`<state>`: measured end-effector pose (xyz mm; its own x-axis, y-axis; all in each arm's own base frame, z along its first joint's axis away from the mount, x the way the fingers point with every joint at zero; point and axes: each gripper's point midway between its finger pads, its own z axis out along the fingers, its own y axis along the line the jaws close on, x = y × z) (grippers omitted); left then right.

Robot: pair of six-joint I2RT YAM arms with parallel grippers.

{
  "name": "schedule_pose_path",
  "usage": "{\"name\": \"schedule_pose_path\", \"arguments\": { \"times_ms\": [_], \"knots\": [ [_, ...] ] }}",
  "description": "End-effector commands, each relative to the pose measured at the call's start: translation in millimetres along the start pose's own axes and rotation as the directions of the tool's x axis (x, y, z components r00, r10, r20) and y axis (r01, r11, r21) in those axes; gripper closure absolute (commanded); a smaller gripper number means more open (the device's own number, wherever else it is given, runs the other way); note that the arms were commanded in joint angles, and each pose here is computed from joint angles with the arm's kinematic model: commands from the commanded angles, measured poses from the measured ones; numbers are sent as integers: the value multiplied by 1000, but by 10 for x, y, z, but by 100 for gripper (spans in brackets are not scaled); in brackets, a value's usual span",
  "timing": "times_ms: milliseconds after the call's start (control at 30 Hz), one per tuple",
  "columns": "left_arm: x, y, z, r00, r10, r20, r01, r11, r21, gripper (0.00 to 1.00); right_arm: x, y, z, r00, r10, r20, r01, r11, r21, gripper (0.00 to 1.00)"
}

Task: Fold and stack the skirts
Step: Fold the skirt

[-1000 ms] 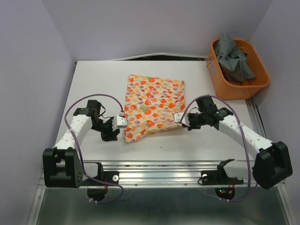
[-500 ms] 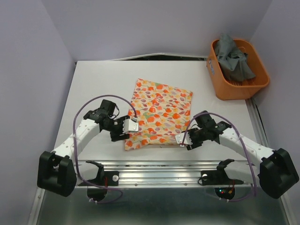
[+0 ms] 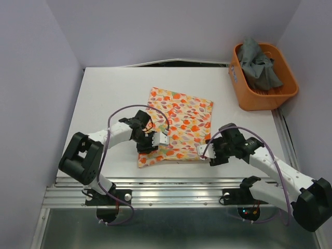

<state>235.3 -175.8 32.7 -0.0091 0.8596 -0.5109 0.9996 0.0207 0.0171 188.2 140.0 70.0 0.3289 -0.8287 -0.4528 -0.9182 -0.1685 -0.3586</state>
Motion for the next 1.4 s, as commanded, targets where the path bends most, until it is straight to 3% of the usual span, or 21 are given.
{"name": "schedule_pose_path", "arguments": {
  "times_ms": [0,133,233,367,433,667,767,1000,1100,1167,1233,1367],
  "knots": [
    [270,-259,63,987,88,-132,-88,996,8,50,140,-312,-187,984,153,-92,-139,981,138,33],
    [163,-209,-85,989,102,-109,-109,992,-69,44,7,-660,-328,938,346,11,-340,915,215,37],
    [-115,-102,-324,993,111,-31,-114,981,-158,41,-333,-869,-381,872,469,143,-488,858,160,40],
    [-368,-149,-549,991,130,30,-124,983,-139,41,-796,-852,-335,759,598,257,-600,796,-80,53],
    [-486,-177,-587,987,143,72,-135,984,-114,41,-835,-761,-199,740,631,233,-611,776,-158,57],
    [-382,-545,-242,971,238,28,-239,971,25,44,-415,-403,275,780,623,61,-604,775,-187,62],
    [-209,-735,-8,946,318,-61,-313,946,81,46,-274,-288,387,800,600,-5,-589,784,-195,62],
    [186,-796,286,916,335,-221,-300,937,177,50,96,-269,584,790,594,-150,-610,785,-104,62],
    [92,-770,251,921,338,-193,-311,937,158,48,185,-314,657,798,578,-172,-596,799,-82,63],
    [-41,-775,174,927,346,-145,-327,934,144,40,191,-277,643,800,567,-195,-592,799,-108,63],
    [-229,-765,13,928,363,-81,-355,930,99,33,157,-271,551,827,528,-192,-555,822,-129,59],
    [-561,-709,-381,931,364,23,-364,931,-11,28,172,-340,364,862,469,-190,-490,868,-81,54]
  ]
}}
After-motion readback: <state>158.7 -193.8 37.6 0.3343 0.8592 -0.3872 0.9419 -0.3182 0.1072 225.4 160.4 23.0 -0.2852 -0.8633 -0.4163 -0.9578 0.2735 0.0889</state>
